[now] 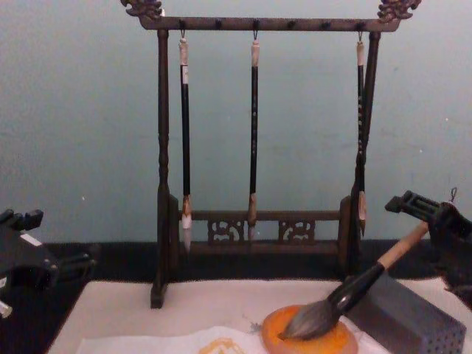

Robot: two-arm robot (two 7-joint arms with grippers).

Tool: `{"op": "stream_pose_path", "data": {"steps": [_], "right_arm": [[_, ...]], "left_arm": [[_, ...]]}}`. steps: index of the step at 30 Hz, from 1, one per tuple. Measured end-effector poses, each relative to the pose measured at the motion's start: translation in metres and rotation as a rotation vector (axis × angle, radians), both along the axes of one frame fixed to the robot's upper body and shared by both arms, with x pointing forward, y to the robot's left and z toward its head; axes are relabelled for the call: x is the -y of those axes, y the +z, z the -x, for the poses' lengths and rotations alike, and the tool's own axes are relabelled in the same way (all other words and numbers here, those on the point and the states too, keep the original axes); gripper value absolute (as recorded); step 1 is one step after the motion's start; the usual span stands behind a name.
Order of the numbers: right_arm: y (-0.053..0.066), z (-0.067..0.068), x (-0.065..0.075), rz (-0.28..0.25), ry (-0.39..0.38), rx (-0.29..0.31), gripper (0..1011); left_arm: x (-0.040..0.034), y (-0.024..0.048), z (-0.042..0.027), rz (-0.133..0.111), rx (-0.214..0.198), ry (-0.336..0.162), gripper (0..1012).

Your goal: Pick up the brush from the inkstone, write on the paper, then place the brush back to its original position.

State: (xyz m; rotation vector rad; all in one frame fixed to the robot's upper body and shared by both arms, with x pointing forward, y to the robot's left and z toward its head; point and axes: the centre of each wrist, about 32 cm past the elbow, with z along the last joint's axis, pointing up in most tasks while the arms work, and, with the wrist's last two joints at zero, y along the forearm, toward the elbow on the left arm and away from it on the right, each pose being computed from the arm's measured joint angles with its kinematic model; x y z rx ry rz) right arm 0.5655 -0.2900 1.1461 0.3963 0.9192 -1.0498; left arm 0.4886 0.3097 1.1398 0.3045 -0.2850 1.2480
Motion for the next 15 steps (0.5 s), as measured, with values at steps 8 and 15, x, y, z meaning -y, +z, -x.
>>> {"op": "stream_pose_path", "data": {"steps": [8, 15], "right_arm": [[-0.001, -0.0035, -0.0034, 0.004, 0.006, 0.003, 1000], [-0.0011, -0.0046, -0.0064, 0.007, 0.01, 0.009, 1000]], "left_arm": [[0.0, 0.0, 0.0, 0.0, 0.0, 0.0, 1001], [0.0, 0.0, 0.0, 0.0, 0.0, 0.0, 1001]]}}
